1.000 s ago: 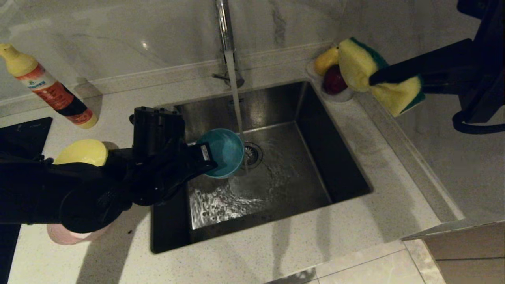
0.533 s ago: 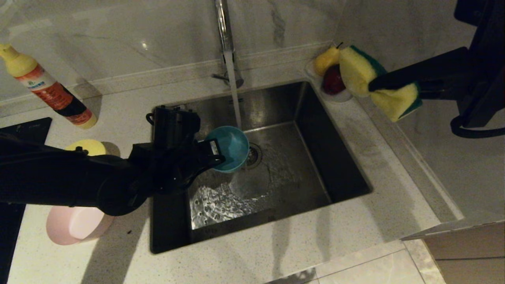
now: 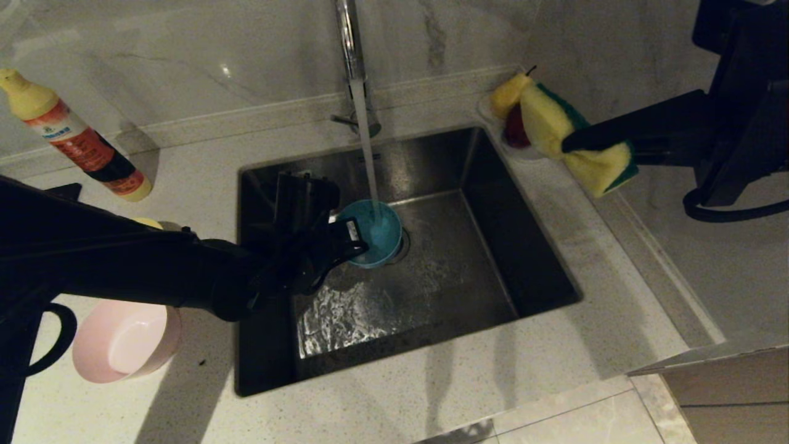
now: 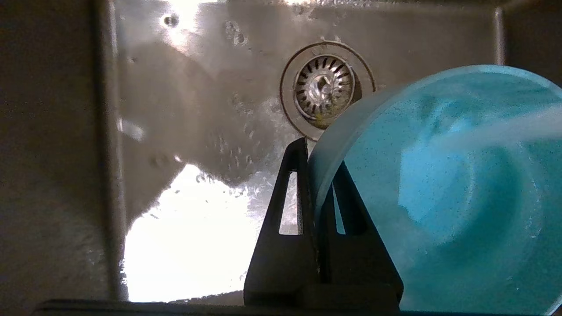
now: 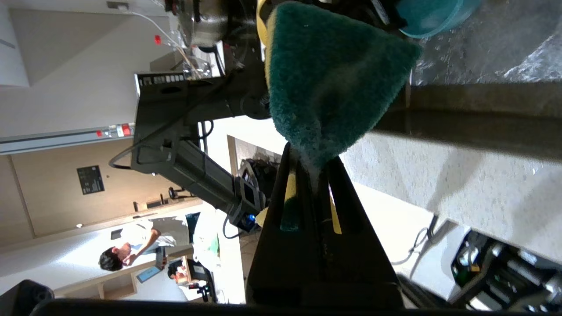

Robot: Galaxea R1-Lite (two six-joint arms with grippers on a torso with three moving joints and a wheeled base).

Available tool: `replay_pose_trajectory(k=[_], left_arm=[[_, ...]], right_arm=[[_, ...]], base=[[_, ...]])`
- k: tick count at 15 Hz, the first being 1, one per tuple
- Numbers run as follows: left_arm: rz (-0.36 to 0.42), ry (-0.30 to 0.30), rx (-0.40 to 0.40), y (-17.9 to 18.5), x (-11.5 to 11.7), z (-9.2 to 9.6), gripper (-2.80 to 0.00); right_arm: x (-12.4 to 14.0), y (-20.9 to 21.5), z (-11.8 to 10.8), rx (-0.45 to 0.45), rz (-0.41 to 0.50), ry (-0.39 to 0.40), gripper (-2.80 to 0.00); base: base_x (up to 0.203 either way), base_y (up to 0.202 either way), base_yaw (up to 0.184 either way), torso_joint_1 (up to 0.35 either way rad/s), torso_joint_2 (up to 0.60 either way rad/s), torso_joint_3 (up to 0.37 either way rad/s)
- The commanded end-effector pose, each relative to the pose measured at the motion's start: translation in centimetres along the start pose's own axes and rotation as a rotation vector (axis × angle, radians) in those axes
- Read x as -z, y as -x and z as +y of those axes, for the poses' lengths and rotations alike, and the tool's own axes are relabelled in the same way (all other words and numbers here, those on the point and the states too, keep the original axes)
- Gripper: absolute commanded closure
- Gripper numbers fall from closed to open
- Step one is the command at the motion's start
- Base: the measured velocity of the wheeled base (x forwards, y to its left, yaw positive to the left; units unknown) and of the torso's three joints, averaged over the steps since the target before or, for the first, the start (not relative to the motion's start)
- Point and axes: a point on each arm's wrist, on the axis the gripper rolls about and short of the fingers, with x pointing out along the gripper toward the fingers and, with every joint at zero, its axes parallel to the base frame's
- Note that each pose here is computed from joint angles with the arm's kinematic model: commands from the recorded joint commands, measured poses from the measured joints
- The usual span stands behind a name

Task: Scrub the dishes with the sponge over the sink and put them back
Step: Rinse the bowl

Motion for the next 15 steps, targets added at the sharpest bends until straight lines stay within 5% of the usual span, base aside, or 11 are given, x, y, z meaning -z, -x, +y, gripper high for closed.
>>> replay_pose_trajectory(k=[1,15], left_arm=[[-0.012,0.022,0.0,-0.7,-0.1,-0.4,0.0],[-0.012,-0.033,-0.032,4.0,-0.6,2.0,0.0]], right_arm=[[0.2,-0.4,-0.4,0.005,0.016,-0.013,0.0],[0.3,-0.1,-0.2,-0.005,0.014,-0.013,0.0]], base=[[0.0,0.0,0.0,0.0,0.0,0.0],[0.0,0.0,0.0,0.0,0.0,0.0]])
